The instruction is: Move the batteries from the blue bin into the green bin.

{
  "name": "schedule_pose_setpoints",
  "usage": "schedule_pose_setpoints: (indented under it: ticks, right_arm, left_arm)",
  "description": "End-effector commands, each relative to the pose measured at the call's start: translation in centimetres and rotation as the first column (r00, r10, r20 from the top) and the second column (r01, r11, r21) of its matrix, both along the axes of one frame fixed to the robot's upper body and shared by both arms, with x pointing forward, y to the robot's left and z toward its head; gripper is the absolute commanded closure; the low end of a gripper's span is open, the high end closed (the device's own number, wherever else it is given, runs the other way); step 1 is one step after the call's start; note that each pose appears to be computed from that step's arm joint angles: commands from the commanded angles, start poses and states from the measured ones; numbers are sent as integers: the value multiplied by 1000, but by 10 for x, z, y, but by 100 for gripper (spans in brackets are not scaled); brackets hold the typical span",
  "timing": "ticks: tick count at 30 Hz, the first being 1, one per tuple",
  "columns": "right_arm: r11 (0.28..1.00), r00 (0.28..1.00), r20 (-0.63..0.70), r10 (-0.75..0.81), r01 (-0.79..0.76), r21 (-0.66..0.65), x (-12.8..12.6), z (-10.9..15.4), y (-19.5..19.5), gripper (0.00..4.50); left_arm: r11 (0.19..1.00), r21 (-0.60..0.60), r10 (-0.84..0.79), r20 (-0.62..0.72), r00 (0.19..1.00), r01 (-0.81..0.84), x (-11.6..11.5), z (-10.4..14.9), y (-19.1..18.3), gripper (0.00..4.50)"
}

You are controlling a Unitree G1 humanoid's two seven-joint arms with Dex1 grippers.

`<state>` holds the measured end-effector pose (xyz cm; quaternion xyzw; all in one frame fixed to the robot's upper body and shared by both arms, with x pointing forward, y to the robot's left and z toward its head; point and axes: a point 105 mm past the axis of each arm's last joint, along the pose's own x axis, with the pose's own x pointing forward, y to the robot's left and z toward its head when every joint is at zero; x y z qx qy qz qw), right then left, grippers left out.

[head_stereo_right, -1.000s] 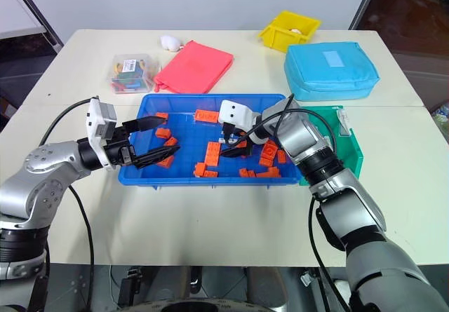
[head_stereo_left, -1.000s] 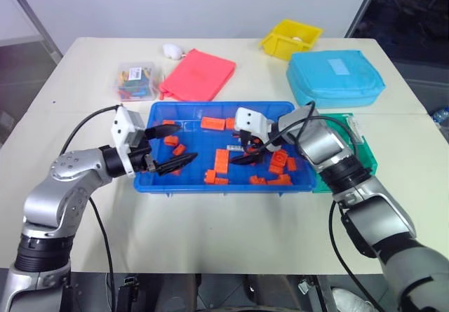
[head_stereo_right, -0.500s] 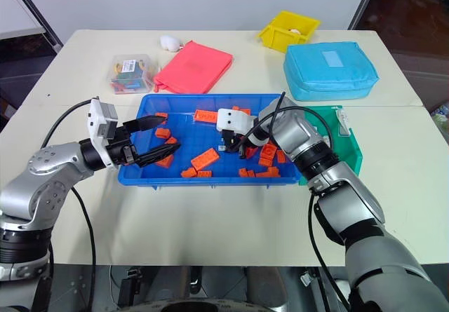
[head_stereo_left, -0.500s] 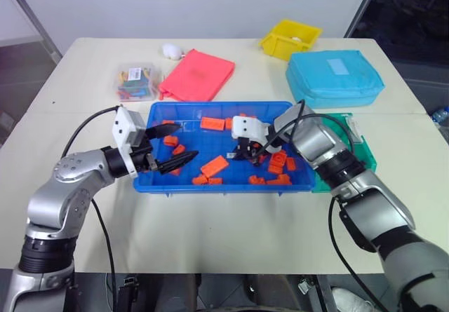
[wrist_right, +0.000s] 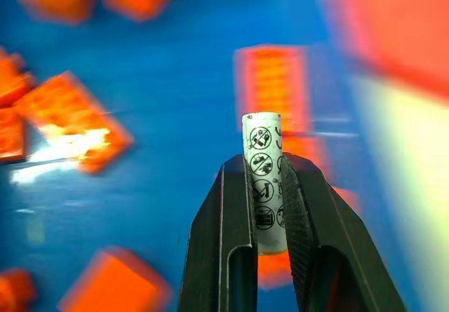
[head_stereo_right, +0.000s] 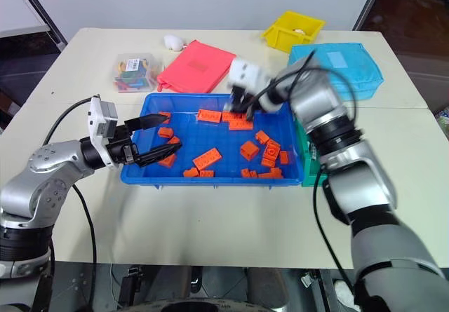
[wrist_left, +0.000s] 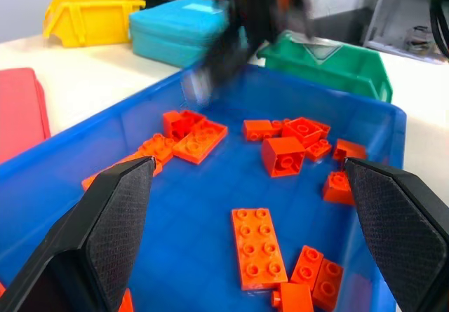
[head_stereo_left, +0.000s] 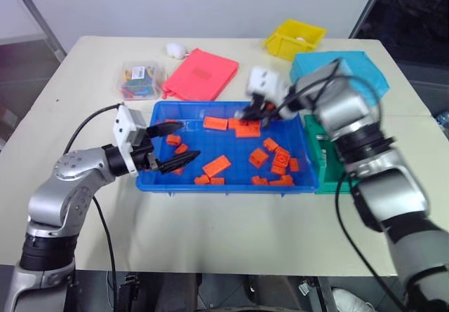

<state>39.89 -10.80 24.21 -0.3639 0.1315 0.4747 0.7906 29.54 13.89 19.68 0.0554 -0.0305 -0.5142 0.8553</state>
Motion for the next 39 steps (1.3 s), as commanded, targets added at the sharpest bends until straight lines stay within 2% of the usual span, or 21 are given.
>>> schedule_pose_setpoints:
  ticks: [1,5,9,15,17,20,22,24,27,29,33,36,39]
  right_arm:
    - [998,996,62,-61,60,8,-4,24,-29,447]
    - [975,973,83,-217,221,-37,-18,32,-91,447]
    - [948,950,63,-306,310,-65,-39,29,-125,447]
    - [919,922,-9,-387,385,-85,-69,10,-149,447]
    - [915,912,-82,-402,402,-23,-76,2,-146,447]
    - [909,903,-104,-418,415,-44,-81,-16,-149,447]
    - [901,895,-105,-434,431,-47,-80,-24,-153,339]
    - [896,890,-101,-445,442,-45,-79,-28,-156,256]
    - [892,887,-98,-451,450,-36,-75,-30,-159,94]
    - [890,885,-91,-456,456,-26,-71,-29,-159,5]
    - [880,880,-74,-470,473,46,-59,-15,-159,5]
    - [813,825,1,-565,556,173,-42,11,-179,5]
    - [753,776,35,-630,598,275,-37,27,-199,5]
  left_arm:
    - [999,-2,-54,42,998,54,3,8,-9,0]
    - [993,-16,-118,41,992,119,11,9,-21,0]
    - [976,28,-218,9,976,218,11,0,-35,0]
    - [962,45,-272,12,962,271,18,0,-43,0]
    - [960,53,-276,16,961,275,21,0,-43,0]
    - [958,63,-281,17,960,280,24,-2,-44,0]
    - [957,69,-283,18,959,281,24,-2,-44,0]
    - [957,71,-283,19,959,281,24,-2,-43,0]
    - [964,71,-260,18,966,258,24,-2,-38,0]
    - [969,68,-239,22,971,237,25,-1,-34,0]
    - [986,42,-164,63,984,162,32,10,-24,0]
    - [1000,-23,25,157,987,-21,52,35,3,0]
    - [985,-81,163,192,968,-150,56,55,36,0]
